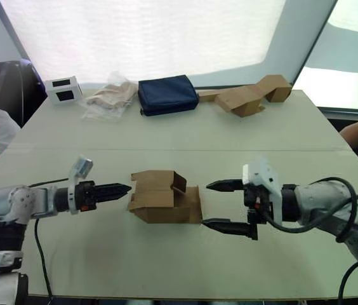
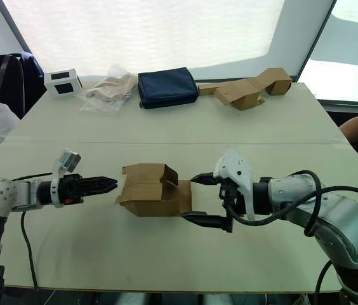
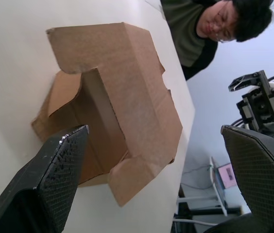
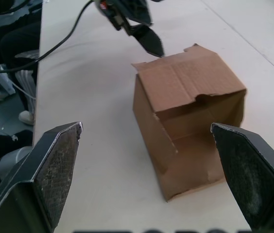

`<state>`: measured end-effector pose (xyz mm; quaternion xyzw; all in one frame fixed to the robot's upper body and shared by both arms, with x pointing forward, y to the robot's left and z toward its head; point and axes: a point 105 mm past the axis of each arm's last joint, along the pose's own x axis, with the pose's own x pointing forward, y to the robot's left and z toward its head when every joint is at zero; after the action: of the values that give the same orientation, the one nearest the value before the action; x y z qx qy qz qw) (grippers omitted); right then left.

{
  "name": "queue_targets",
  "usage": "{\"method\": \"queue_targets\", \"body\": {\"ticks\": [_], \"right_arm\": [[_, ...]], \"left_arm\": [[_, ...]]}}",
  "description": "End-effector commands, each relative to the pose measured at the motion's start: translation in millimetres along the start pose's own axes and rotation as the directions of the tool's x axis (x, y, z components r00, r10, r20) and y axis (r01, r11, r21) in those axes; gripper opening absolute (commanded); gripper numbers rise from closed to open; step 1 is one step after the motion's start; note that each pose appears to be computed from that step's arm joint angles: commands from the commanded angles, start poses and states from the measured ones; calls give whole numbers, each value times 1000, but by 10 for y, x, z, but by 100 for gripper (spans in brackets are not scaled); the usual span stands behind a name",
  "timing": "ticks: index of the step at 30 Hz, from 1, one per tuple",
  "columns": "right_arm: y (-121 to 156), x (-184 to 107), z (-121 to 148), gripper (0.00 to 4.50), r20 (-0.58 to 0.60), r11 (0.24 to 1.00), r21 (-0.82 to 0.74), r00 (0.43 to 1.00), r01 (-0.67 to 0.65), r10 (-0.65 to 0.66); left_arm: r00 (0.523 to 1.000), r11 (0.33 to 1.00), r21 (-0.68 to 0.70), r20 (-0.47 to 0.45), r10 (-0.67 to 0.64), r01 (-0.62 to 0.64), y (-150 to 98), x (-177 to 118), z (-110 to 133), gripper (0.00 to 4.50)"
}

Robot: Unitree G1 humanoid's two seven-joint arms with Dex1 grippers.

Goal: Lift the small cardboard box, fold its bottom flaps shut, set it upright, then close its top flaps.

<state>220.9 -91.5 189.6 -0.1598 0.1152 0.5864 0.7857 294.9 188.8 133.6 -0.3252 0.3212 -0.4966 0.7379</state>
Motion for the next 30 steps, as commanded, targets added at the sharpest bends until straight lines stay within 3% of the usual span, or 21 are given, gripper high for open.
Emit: {"method": "queue_targets", "body": {"ticks": [1, 19, 22, 30], "right_arm": [[10, -24, 3, 447, -25, 998, -56, 999, 36, -37], [-1, -65, -46, 447, -25, 993, -59, 994, 101, -102], [1, -50, -36, 450, -22, 993, -58, 995, 100, -102], [-25, -23, -7, 450, -13, 992, -54, 993, 115, -116]], "left_arm": [[999, 999, 16, -21, -41, 41, -47, 86, 51, 450], [990, 990, -9, -14, -143, 143, 2, 542, 170, 450], [987, 988, -8, -38, -156, 155, -12, 569, 147, 388], [985, 986, -28, -43, -168, 167, 9, 620, 120, 54]]}}
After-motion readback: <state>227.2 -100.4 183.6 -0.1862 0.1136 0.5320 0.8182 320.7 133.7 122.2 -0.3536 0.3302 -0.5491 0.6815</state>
